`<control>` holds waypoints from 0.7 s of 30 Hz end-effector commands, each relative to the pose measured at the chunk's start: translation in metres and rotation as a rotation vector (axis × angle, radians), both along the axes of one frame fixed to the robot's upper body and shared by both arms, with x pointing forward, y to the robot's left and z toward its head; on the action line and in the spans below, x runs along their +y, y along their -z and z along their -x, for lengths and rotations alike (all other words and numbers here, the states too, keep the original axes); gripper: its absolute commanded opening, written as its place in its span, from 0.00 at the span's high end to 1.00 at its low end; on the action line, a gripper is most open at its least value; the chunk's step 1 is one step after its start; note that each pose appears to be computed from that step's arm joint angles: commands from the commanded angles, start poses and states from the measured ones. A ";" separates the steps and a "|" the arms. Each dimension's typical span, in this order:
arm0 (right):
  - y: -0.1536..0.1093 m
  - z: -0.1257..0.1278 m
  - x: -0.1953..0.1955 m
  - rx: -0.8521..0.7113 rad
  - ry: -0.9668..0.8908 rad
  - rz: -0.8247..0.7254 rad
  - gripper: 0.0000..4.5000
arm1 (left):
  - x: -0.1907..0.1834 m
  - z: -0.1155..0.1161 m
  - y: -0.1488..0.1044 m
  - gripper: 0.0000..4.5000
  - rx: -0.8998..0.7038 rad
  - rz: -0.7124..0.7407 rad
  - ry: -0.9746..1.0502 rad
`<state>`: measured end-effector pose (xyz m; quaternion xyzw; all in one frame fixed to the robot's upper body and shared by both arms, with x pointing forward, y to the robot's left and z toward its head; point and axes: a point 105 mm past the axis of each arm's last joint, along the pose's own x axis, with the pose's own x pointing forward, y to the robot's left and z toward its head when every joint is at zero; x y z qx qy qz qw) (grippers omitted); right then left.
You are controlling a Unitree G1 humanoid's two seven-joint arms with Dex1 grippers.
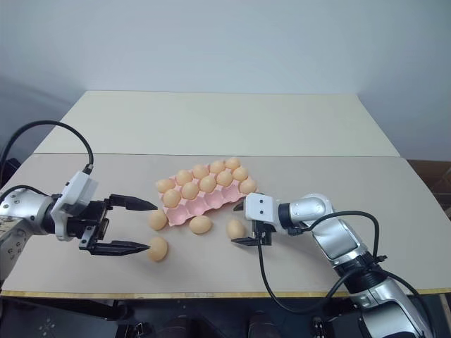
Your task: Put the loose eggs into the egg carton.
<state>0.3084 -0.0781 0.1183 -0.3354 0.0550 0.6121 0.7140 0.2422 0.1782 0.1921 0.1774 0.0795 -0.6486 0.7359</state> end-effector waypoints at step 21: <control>-0.059 -0.050 0.006 -0.194 0.212 -0.193 0.42 | 0.006 -0.022 -0.041 0.00 -0.143 0.236 -0.228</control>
